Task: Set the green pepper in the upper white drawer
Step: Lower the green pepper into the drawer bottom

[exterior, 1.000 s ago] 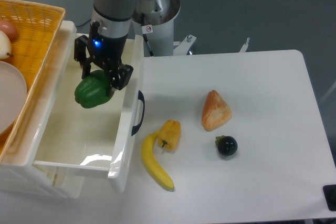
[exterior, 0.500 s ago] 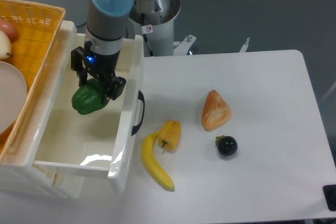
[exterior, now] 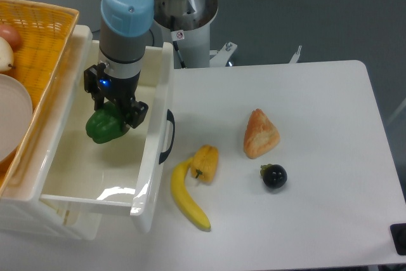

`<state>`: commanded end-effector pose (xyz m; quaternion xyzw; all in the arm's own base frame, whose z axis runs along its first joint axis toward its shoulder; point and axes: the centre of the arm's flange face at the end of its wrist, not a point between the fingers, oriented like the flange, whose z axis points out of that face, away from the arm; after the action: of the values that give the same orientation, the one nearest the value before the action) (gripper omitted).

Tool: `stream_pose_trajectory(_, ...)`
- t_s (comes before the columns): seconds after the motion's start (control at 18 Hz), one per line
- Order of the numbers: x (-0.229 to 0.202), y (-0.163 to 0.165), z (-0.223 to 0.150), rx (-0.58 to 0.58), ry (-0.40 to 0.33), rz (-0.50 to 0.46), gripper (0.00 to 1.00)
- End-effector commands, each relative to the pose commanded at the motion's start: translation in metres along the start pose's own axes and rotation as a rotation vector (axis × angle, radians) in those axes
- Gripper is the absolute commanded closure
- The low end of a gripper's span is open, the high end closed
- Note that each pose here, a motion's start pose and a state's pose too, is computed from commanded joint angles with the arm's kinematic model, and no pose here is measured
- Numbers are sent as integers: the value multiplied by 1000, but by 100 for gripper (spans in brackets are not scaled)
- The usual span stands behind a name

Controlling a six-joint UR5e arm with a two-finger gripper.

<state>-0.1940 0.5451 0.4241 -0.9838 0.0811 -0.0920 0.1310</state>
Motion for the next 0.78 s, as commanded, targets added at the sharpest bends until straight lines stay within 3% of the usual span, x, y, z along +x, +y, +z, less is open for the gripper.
stream_pose_trajectory(0.06, 1, -2, 0, 2, -1, 5, 12)
stream_pose_trajectory(0.33, 1, -5, -6, 10, -7, 9, 6)
stream_pose_trajectory(0.78, -12, -6, -36, 81, -15, -13, 6)
